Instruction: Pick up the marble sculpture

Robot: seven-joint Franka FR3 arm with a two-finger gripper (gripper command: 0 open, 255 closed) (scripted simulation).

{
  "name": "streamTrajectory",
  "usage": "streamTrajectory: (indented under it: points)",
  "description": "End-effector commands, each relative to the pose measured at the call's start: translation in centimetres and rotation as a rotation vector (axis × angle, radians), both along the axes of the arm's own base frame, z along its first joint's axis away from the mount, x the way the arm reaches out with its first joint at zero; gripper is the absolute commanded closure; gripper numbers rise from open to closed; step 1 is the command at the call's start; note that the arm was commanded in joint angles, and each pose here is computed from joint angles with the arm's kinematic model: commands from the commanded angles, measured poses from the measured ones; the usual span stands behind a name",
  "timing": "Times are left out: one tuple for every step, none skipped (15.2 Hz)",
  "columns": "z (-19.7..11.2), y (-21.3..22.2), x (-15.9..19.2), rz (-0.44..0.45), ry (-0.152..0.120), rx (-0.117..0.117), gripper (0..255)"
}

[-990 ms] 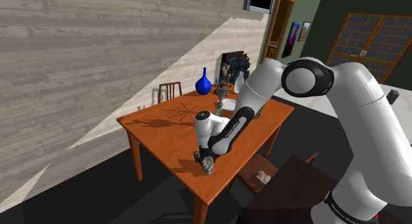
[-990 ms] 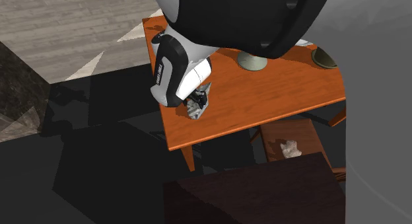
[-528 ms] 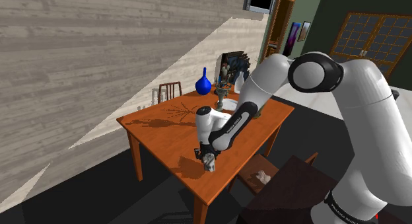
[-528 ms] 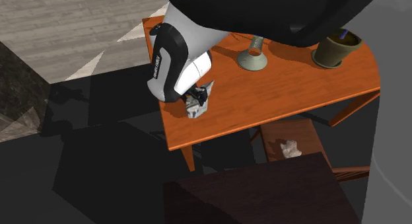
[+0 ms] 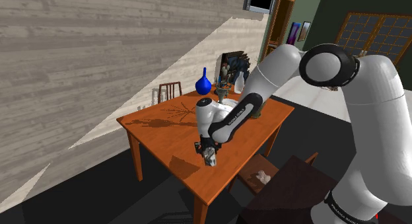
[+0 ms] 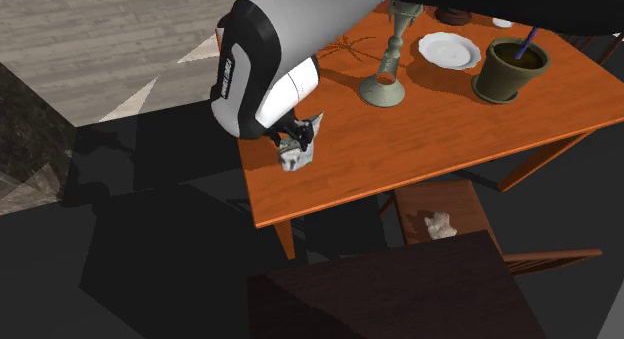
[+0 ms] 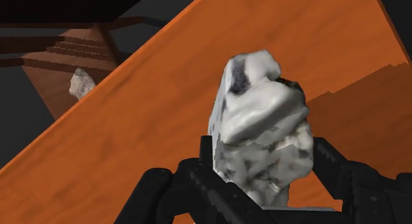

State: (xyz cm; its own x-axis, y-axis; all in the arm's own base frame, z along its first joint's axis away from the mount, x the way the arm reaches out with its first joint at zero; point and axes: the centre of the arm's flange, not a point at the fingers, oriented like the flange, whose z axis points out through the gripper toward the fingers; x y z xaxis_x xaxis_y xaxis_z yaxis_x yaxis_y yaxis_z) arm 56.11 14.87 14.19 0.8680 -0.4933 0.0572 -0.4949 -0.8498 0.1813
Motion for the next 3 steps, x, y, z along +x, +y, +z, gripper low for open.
streamTrajectory:
  points:
    - [1.02, -0.15, 0.02, 0.000, 0.000, 0.000, 255]
    - [1.10, -0.15, 0.02, 0.000, 0.000, 0.000, 255]
    - [1.10, -0.15, 0.02, 0.000, 0.000, 0.000, 255]
